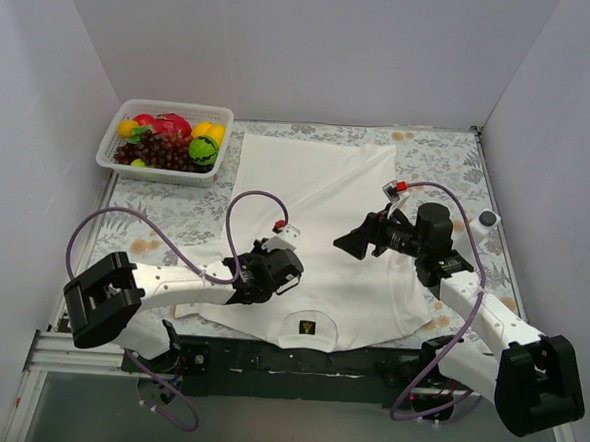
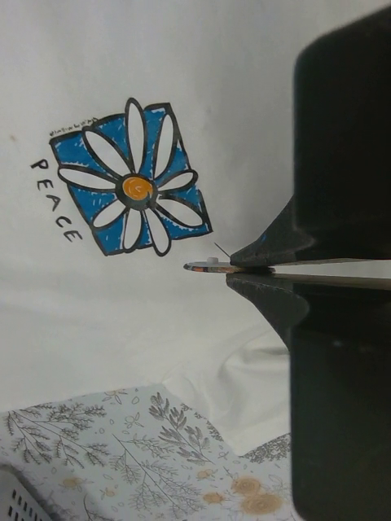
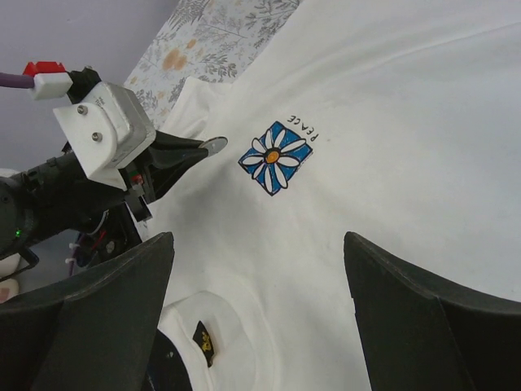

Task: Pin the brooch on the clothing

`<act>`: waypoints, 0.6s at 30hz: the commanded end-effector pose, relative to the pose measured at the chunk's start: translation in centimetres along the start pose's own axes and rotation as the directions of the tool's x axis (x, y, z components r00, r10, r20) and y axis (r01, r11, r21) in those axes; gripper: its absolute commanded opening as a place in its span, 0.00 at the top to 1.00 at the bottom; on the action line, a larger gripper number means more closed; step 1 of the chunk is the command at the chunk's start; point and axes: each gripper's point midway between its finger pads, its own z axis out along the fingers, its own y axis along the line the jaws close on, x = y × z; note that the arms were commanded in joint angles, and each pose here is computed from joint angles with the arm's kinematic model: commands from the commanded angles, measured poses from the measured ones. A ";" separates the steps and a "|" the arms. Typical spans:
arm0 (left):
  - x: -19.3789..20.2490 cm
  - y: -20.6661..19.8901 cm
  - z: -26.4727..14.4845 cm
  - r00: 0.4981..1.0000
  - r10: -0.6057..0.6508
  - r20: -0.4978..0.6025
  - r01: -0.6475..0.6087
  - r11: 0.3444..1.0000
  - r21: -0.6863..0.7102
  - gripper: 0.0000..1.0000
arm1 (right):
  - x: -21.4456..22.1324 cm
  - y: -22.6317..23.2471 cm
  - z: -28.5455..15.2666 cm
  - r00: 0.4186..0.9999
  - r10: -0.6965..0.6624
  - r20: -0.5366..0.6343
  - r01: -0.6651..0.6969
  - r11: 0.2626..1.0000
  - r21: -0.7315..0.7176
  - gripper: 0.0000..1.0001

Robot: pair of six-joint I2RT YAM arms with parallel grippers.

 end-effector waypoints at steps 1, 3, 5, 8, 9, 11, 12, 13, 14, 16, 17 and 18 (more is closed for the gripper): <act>-0.9 1.2 -0.1 1.000 -0.025 0.019 0.026 0.996 -0.088 1.00 | -0.1 0.3 -0.1 1.000 0.006 0.006 -0.005 0.999 -0.033 0.09; -1.0 1.2 -0.1 0.999 -0.031 0.018 0.032 0.995 -0.095 1.00 | 0.1 0.0 -0.1 1.000 0.013 0.004 -0.013 1.000 -0.024 0.09; -1.0 1.2 0.0 1.000 -0.028 0.015 0.029 0.994 -0.101 1.00 | 0.3 -0.2 -0.2 1.000 0.018 -0.002 -0.018 1.000 -0.017 0.09; -0.9 0.8 0.2 1.000 -0.018 0.002 0.018 0.995 -0.096 1.00 | 0.5 -0.8 -0.2 1.000 0.027 -0.012 -0.027 1.000 0.005 0.09; -1.1 0.6 0.2 1.000 -0.021 0.002 0.021 0.995 -0.093 1.00 | 0.6 -1.0 -0.2 0.999 0.031 -0.017 -0.031 0.999 0.012 0.08; -0.8 0.3 0.5 1.000 -0.007 -0.012 0.006 0.995 -0.097 1.00 | 1.0 -1.5 -0.1 0.999 0.043 -0.025 -0.042 0.999 0.027 0.08; -0.7 0.2 0.6 1.000 -0.005 -0.018 0.003 0.994 -0.105 1.00 | 1.0 -1.6 -0.1 0.998 0.051 -0.027 -0.050 0.998 0.031 0.09; -0.8 0.2 0.5 1.000 -0.013 -0.023 0.010 0.994 -0.112 1.00 | 1.0 -1.6 -0.1 0.998 0.057 -0.028 -0.056 0.998 0.032 0.09; -0.5 0.1 0.8 0.999 -0.002 -0.033 -0.002 0.992 -0.130 1.00 | 0.9 -1.6 -0.1 0.998 0.057 -0.027 -0.056 0.998 0.033 0.09; -0.4 0.0 0.8 0.999 0.002 -0.048 -0.009 0.990 -0.138 1.00 | 0.7 -1.6 -0.3 0.998 0.055 -0.023 -0.054 0.998 0.040 0.09; -0.5 -0.1 0.8 0.999 -0.004 -0.050 -0.003 0.990 -0.140 1.00 | 0.6 -1.6 -0.3 0.998 0.055 -0.025 -0.053 0.998 0.046 0.09; -0.2 -0.2 1.0 0.998 0.003 -0.059 -0.011 0.989 -0.146 1.00 | 0.6 -1.8 -0.4 0.999 0.047 -0.026 -0.046 0.998 0.052 0.09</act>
